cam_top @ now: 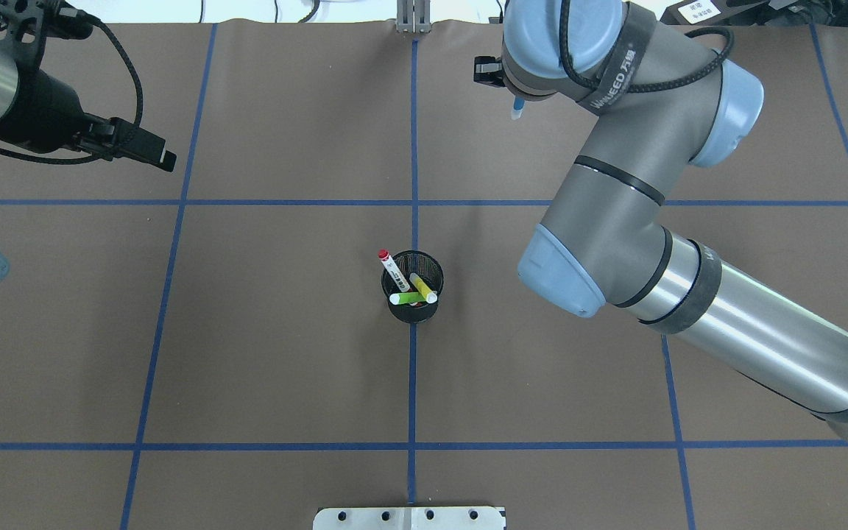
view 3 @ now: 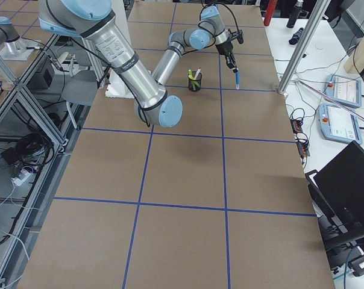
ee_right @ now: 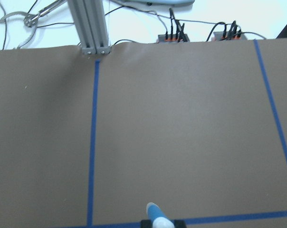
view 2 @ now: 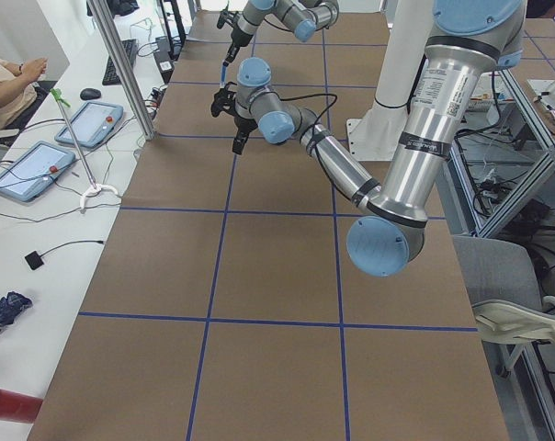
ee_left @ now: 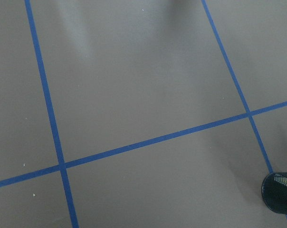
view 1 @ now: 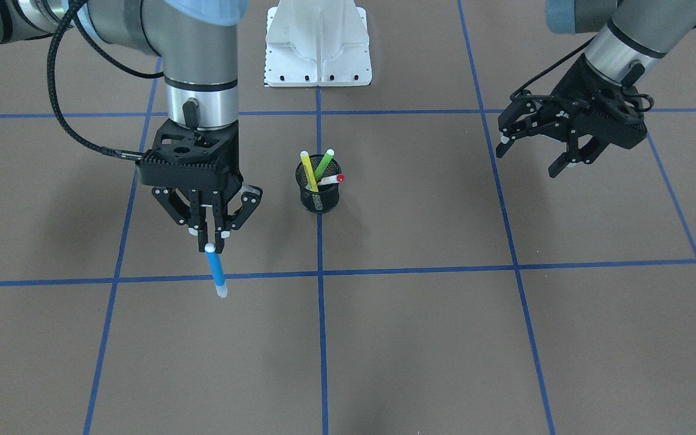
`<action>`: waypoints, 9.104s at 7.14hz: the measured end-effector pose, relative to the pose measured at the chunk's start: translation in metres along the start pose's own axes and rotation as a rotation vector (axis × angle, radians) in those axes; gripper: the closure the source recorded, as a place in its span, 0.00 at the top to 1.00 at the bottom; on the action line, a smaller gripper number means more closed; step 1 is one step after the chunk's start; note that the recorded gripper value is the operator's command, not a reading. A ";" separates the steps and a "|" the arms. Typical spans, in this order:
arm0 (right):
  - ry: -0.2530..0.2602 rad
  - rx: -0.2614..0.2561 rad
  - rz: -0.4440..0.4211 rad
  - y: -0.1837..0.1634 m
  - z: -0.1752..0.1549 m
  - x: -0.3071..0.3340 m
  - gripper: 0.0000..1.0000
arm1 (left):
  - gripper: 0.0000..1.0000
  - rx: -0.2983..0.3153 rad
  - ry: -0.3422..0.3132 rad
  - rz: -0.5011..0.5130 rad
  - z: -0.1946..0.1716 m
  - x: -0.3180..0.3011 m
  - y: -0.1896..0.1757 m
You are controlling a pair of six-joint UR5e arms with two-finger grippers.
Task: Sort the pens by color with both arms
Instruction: 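Carry the blue marker farther from the robot and release it, then withdraw the right gripper while the left gripper moves over the cup, then lower the left gripper into the cup and grasp the red-capped marker, then lift the red-capped marker out of the cup with the left gripper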
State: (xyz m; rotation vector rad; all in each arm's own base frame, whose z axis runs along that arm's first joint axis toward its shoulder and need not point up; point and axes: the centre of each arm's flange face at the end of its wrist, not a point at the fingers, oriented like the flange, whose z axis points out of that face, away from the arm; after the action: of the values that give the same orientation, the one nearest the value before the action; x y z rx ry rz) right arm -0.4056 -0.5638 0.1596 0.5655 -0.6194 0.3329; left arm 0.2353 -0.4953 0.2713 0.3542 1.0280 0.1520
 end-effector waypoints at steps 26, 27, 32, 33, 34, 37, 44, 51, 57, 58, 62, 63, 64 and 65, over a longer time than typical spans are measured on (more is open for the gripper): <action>-0.233 -0.550 -0.035 -0.111 0.061 0.238 1.00 | 1.00 -0.225 -0.046 -0.095 0.079 0.157 -0.052; -0.224 -0.584 -0.099 -0.120 0.058 0.266 1.00 | 1.00 -0.255 -0.055 -0.094 0.100 0.177 -0.063; -0.191 -0.691 -0.388 -0.132 0.044 0.357 1.00 | 0.49 -0.375 -0.112 -0.114 0.190 0.259 -0.032; -0.190 -0.692 -0.397 -0.131 0.044 0.359 1.00 | 0.48 -0.379 -0.114 -0.119 0.195 0.269 -0.022; -0.190 -0.690 -0.402 -0.130 0.043 0.359 1.00 | 0.48 -0.385 -0.114 -0.115 0.200 0.277 -0.015; -0.192 -0.690 -0.408 -0.130 0.043 0.356 1.00 | 0.48 -0.386 -0.113 -0.106 0.202 0.282 -0.011; -0.173 -0.687 -0.421 -0.129 0.044 0.355 1.00 | 0.49 -0.344 -0.127 -0.072 0.195 0.272 -0.026; -0.171 -0.691 -0.425 -0.126 0.046 0.354 1.00 | 0.35 -0.349 -0.124 -0.067 0.202 0.275 -0.027; -0.169 -0.685 -0.434 -0.122 0.042 0.353 1.00 | 0.26 -0.345 -0.117 -0.065 0.201 0.278 -0.027; -0.168 -0.684 -0.435 -0.122 0.041 0.353 1.00 | 0.21 -0.342 -0.114 -0.065 0.199 0.280 -0.027; -0.170 -0.680 -0.437 -0.119 0.038 0.354 1.00 | 0.01 -0.310 -0.069 -0.050 0.170 0.294 -0.025; -0.170 -0.679 -0.437 -0.119 0.037 0.354 1.00 | 0.00 -0.296 -0.053 -0.043 0.158 0.298 -0.024; -0.170 -0.678 -0.436 -0.118 0.036 0.354 1.00 | 0.00 -0.273 -0.040 -0.041 0.145 0.302 -0.024; -0.170 -0.677 -0.434 -0.118 0.036 0.354 1.00 | 0.00 -0.236 -0.033 -0.041 0.130 0.306 -0.024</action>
State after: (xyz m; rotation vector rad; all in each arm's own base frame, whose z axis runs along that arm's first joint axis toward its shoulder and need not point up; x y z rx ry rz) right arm -0.0960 -0.6350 0.3587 0.0630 -0.7060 -0.3358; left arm 0.5028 -0.4585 0.0759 0.1208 0.9723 0.2273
